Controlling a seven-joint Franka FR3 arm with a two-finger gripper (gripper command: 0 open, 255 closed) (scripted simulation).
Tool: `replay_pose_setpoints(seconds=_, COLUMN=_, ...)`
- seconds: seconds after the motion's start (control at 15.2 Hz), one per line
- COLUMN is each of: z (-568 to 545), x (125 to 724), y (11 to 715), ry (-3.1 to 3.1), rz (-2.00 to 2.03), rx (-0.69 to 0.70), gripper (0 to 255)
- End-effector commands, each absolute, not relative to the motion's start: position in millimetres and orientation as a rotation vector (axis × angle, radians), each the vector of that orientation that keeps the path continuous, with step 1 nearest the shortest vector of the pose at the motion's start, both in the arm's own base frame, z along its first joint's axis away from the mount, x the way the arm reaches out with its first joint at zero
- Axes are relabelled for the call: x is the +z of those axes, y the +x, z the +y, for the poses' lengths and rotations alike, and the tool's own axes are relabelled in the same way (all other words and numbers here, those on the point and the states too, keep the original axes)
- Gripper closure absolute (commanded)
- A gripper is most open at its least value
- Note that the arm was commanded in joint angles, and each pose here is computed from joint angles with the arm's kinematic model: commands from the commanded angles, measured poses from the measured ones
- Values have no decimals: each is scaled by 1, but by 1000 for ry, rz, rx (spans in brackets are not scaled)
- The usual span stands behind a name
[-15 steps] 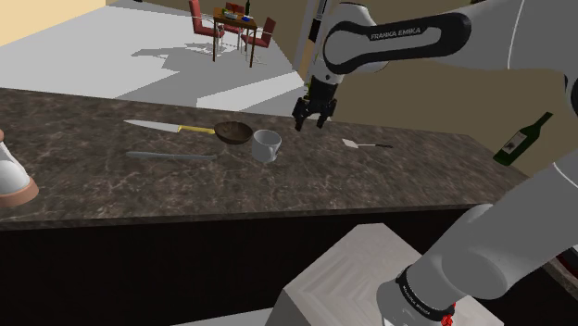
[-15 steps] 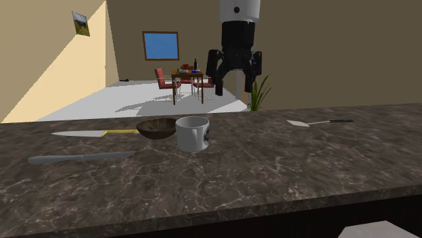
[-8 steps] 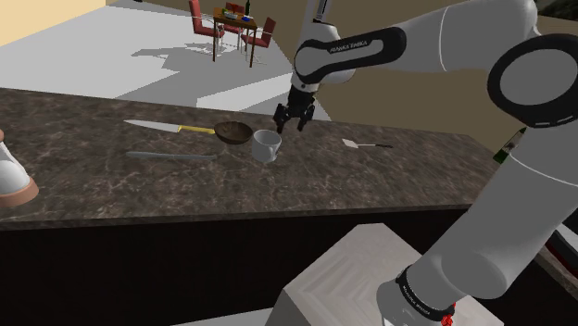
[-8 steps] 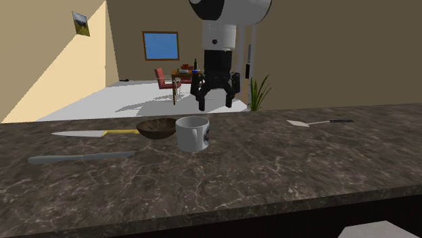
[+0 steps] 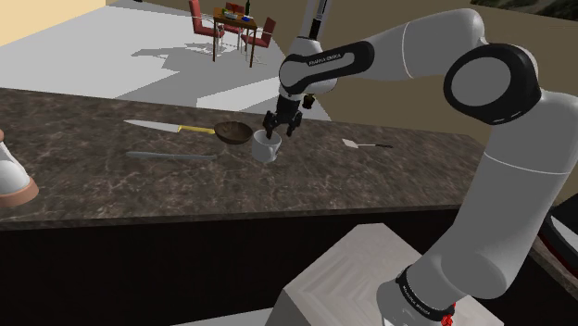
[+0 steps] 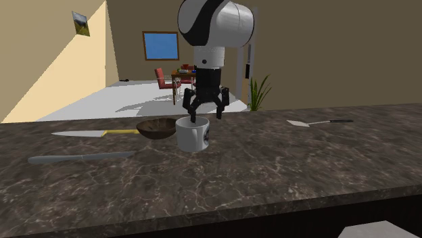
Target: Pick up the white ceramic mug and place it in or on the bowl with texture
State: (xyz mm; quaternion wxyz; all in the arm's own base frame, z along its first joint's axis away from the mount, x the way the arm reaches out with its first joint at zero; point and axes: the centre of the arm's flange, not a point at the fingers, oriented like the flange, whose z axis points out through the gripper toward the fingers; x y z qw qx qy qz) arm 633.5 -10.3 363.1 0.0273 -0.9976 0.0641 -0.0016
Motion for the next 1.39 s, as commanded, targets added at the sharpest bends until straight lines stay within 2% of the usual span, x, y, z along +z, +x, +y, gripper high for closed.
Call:
replay_pose_setpoints(seconds=0.0, z=-10, x=353, y=634, ry=-3081, rz=198, rx=-6, gripper=0)
replay_pose_setpoints(seconds=0.66, z=-9, x=339, y=634, ry=-3081, rz=198, rx=-6, gripper=0)
replay_pose_setpoints(seconds=0.73, z=-9, x=339, y=634, ry=-3081, rz=198, rx=-6, gripper=255)
replay_pose_setpoints(seconds=1.32, z=-9, x=339, y=634, ry=-3081, rz=198, rx=-6, gripper=255)
